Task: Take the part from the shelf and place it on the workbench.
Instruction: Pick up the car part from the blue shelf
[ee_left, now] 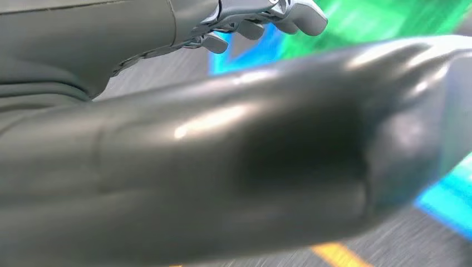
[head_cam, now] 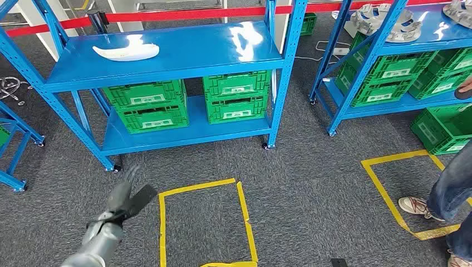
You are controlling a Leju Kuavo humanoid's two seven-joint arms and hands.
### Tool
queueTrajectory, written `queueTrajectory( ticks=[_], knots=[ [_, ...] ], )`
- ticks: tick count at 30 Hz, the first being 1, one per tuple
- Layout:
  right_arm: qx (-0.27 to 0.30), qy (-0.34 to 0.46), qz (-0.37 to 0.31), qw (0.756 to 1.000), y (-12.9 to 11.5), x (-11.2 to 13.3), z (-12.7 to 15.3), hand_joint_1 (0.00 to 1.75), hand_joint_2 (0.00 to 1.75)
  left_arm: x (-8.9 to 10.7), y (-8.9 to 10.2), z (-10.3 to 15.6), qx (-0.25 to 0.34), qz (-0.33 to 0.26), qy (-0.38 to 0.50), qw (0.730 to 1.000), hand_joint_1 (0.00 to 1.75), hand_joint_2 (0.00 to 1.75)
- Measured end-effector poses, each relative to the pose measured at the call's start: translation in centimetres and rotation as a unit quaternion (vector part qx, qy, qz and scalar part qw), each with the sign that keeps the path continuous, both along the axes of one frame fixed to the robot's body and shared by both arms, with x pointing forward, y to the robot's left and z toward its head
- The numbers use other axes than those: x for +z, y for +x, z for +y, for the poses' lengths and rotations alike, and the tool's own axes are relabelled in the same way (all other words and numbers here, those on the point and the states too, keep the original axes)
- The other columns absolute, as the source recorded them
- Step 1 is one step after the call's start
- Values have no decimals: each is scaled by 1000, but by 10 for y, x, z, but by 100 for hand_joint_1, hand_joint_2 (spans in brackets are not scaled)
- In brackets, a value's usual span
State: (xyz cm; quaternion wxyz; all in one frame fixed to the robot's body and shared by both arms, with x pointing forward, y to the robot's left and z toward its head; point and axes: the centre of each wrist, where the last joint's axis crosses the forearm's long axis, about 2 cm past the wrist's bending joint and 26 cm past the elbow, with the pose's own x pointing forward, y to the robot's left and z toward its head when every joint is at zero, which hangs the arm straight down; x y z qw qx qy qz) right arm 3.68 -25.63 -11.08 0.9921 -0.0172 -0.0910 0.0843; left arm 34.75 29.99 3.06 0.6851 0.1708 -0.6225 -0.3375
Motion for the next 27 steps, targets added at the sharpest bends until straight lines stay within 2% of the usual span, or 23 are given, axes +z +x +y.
queueTrajectory(
  ticks=[2,6,11,15,20,22,27],
  knots=[
    [4,-1,1,1000,0,0,0,0,0,13,13,-1,-7,-17,8,1000,0,0],
    [18,-6,1,1000,-1,0,-1,0,0,66,60,-2,-29,-74,36,996,0,0],
    [34,-23,-17,999,7,0,-9,0,0,138,107,-4,-44,-131,79,987,0,0],
    [51,-34,-38,997,19,1,-17,0,0,193,132,-8,-44,-166,126,977,0,0],
    [78,-40,-66,994,36,4,-23,0,0,252,152,-12,-31,-193,186,963,0,0],
    [85,-41,-72,993,39,4,-23,0,0,264,155,-13,-28,-196,198,960,0,0],
    [87,-41,-73,993,40,4,-23,0,0,267,156,-13,-27,-198,201,959,0,0]
  ],
)
